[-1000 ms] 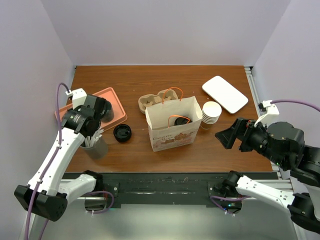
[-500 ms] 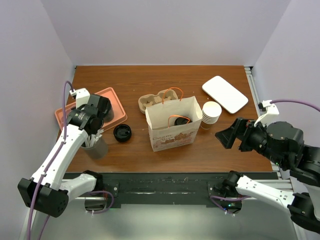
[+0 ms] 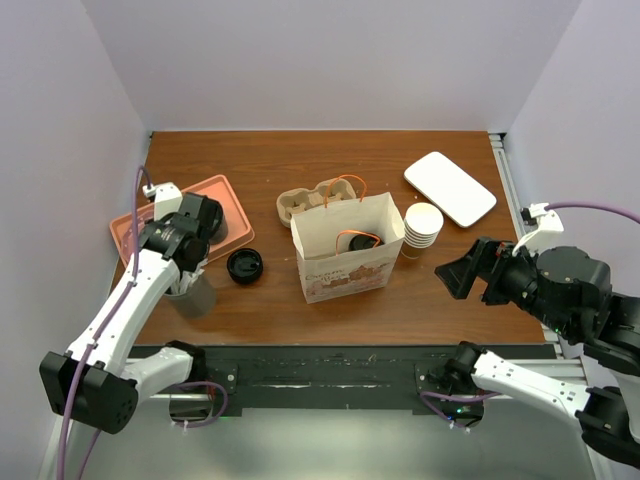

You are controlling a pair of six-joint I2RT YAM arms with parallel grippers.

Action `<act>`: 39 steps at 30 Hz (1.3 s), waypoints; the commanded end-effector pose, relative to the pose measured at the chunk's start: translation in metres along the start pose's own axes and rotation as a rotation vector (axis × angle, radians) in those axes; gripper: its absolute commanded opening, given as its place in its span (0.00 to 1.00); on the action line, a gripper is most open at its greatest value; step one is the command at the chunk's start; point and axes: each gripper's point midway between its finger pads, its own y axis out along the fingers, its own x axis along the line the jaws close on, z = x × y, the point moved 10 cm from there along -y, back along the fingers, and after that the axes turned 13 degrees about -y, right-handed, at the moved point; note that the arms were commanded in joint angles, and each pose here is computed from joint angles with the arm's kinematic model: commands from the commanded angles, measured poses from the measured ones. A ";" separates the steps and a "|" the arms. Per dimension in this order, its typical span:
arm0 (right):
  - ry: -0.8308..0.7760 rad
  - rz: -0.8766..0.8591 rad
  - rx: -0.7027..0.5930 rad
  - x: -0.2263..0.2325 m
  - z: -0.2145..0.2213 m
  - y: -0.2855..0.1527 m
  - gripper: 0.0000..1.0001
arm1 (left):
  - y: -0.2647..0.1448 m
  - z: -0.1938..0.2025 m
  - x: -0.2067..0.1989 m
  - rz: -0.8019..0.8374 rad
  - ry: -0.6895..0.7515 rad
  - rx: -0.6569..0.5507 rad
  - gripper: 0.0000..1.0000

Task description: Pack the takeout coffee

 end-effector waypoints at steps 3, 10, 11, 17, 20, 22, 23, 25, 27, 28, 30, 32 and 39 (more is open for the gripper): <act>-0.009 0.025 -0.033 -0.002 -0.006 -0.002 0.99 | 0.005 -0.006 -0.002 -0.025 -0.024 -0.063 0.30; -0.004 0.021 -0.036 -0.002 -0.006 -0.003 0.99 | 0.004 -0.006 -0.001 -0.020 -0.015 -0.061 0.21; -0.002 0.021 -0.036 -0.002 -0.005 -0.003 0.99 | 0.004 -0.006 -0.001 -0.017 -0.012 -0.060 0.19; 0.002 0.014 -0.037 -0.002 -0.005 -0.004 0.99 | 0.001 -0.009 0.000 -0.005 -0.015 -0.057 0.13; 0.004 0.014 -0.037 -0.002 -0.004 -0.003 0.99 | -0.002 -0.012 0.001 0.010 -0.011 -0.051 0.09; 0.006 0.011 -0.035 -0.002 -0.004 -0.003 0.99 | -0.006 -0.016 0.002 0.019 -0.023 -0.049 0.06; 0.006 0.009 -0.036 -0.002 -0.004 -0.003 0.99 | -0.008 -0.017 0.005 0.019 -0.026 -0.049 0.05; 0.003 0.006 -0.034 -0.001 -0.004 -0.002 0.99 | -0.012 -0.020 0.006 0.040 -0.039 -0.049 0.03; 0.000 0.004 -0.033 -0.001 -0.003 -0.001 0.99 | -0.016 -0.023 0.008 0.054 -0.041 -0.045 0.02; 0.002 -0.001 -0.035 0.000 -0.004 0.000 0.99 | -0.020 -0.028 0.008 0.065 -0.052 -0.048 0.02; -0.001 -0.005 -0.033 0.001 -0.004 0.001 0.99 | -0.024 -0.034 0.010 0.068 -0.055 -0.053 0.02; -0.004 -0.008 -0.029 0.001 -0.003 0.002 0.99 | -0.032 -0.045 0.013 0.085 -0.067 -0.072 0.01; -0.023 -0.015 -0.034 0.005 -0.010 0.002 0.99 | -0.058 -0.074 0.025 0.134 -0.129 -0.106 0.00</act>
